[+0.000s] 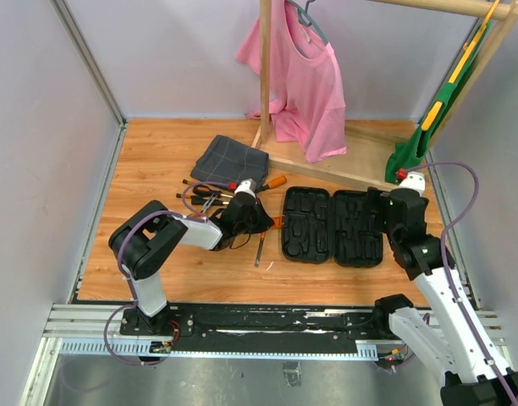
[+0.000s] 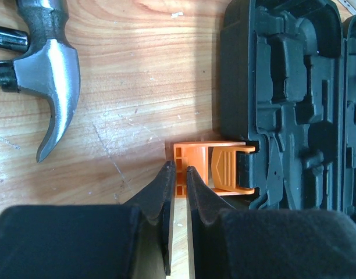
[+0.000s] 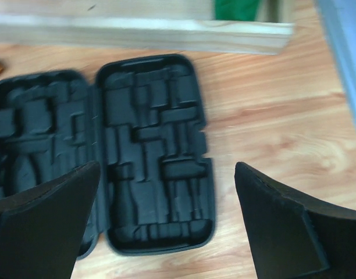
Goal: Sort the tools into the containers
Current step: Open the storage box at the center of the board, then move the storage box to the center of the board.
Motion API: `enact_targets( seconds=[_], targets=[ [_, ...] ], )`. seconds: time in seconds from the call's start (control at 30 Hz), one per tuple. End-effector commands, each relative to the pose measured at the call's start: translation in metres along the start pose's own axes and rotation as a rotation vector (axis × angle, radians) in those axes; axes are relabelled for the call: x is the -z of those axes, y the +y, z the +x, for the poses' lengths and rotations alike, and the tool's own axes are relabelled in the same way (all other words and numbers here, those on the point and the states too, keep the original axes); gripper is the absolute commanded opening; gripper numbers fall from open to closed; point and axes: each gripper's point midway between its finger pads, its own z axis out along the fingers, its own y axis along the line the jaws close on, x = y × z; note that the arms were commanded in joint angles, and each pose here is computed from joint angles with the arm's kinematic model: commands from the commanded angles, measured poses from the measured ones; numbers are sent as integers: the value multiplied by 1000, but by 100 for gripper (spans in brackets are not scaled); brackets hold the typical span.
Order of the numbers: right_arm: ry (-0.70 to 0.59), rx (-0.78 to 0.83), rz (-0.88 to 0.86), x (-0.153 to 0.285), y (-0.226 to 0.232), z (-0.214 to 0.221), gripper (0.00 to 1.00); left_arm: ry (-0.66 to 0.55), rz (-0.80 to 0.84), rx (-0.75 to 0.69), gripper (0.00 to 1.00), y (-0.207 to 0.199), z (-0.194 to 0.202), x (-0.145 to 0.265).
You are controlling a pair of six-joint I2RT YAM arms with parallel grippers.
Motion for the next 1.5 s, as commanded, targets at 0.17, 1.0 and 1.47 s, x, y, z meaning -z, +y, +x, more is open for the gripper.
enact_targets(
  seconds=[0.17,1.0,1.47],
  targets=[
    [223,34,-405,-13,81,39,90,203,-236,-87,2,73,59,36],
    [467,238,-497,-43,145,123,72,98,-239,-104,29,62,26,75],
    [528,313,-401,-53,154,150,61,18,-286,-103,36,64,2,95]
  ],
)
